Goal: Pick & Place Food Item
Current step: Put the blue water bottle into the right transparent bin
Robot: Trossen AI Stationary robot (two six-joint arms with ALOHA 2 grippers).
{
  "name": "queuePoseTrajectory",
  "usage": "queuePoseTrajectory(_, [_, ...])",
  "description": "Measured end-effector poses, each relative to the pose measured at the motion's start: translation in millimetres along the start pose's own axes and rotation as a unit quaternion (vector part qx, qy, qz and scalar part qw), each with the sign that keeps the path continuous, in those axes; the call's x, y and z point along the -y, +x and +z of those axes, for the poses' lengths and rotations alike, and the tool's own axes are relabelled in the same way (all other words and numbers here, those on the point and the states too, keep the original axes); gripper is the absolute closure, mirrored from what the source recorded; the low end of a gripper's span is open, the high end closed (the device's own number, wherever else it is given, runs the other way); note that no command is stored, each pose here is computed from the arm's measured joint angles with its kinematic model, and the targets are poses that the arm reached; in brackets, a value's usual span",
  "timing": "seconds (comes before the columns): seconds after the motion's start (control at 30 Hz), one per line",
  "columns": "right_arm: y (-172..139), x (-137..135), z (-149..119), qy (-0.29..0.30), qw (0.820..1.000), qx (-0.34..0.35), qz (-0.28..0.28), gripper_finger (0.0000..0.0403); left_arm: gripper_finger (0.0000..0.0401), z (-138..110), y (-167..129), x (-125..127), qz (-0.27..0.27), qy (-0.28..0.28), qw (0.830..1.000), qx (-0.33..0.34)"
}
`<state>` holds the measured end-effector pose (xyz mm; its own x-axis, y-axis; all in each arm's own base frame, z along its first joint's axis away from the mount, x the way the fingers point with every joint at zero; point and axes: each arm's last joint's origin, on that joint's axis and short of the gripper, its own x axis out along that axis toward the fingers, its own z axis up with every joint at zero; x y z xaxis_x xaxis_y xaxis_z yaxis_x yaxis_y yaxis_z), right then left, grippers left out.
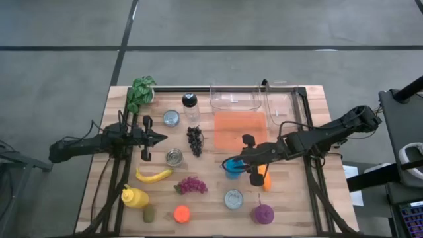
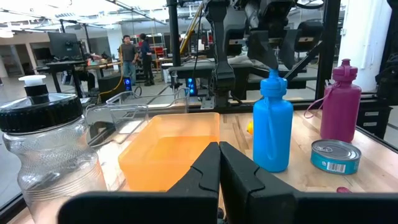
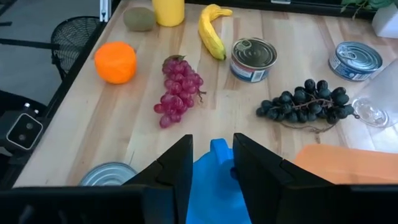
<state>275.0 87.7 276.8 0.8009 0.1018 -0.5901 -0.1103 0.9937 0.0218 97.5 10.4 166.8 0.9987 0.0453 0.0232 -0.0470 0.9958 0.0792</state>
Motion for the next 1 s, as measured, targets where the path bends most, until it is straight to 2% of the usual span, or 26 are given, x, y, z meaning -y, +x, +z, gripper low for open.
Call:
queuePoseTrajectory(0.37, [-8.6, 0.8, 3.4, -0.006, 1.0, 0.009, 0.003, 0.0309, 0.0395, -0.1, 0.0, 0.0, 0.0, 0.0, 1.0, 0.0])
queuePoseTrajectory(1.0, [-3.0, 0.5, 0.3, -0.012, 1.0, -0.005, -0.001, 0.0284, 0.0395, -0.1, 0.0, 0.0, 0.0, 0.0, 1.0, 0.0])
